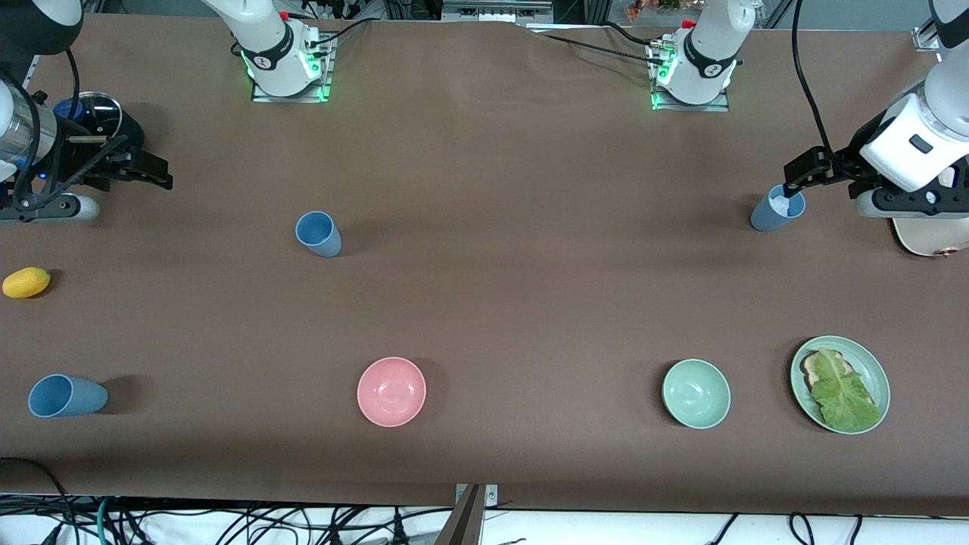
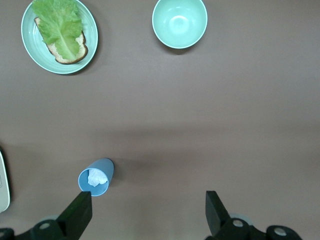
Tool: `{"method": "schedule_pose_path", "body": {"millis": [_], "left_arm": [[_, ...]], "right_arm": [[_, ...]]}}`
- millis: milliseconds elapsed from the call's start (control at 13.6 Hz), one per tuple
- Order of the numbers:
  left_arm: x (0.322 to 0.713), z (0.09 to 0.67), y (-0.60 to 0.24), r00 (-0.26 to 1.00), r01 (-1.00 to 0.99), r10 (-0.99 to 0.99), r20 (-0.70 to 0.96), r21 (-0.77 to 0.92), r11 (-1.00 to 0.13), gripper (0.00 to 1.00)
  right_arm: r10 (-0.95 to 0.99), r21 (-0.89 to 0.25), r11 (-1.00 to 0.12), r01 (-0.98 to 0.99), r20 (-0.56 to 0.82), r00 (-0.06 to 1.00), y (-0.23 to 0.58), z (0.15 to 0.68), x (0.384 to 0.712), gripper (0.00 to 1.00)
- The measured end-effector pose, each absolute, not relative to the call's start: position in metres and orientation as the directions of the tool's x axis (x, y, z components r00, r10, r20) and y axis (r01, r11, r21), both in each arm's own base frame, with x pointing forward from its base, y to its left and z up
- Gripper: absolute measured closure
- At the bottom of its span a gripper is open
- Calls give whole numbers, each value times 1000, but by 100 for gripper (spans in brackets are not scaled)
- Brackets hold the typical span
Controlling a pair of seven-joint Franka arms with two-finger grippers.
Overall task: Stack blue cups with both arms
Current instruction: 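Lower the left gripper over the nearby blue cup and close on it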
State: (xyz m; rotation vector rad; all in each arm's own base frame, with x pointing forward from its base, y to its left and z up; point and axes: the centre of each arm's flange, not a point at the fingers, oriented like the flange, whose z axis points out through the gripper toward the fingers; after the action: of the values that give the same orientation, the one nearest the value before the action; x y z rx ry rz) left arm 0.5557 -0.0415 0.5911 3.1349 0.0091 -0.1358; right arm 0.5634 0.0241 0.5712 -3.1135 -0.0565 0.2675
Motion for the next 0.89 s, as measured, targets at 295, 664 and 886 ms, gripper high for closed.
{"method": "schedule_pose_path", "body": {"millis": [295,664,886], "left_arm": [[555,580,-29,994,28,28,-110,1,-1000,0],[551,539,31,979,-22,-19,-204,-14,-1000,0],[540,507,74,960,-60,-64,-272,23,-998,0]], "right_arm": [[37,-19,-999,34,-173,984,24,571,563,0],[37,-19,-999,34,-174,984,24,571,563,0],[36,-19,-999,34,-174,984,24,571,563,0]]}}
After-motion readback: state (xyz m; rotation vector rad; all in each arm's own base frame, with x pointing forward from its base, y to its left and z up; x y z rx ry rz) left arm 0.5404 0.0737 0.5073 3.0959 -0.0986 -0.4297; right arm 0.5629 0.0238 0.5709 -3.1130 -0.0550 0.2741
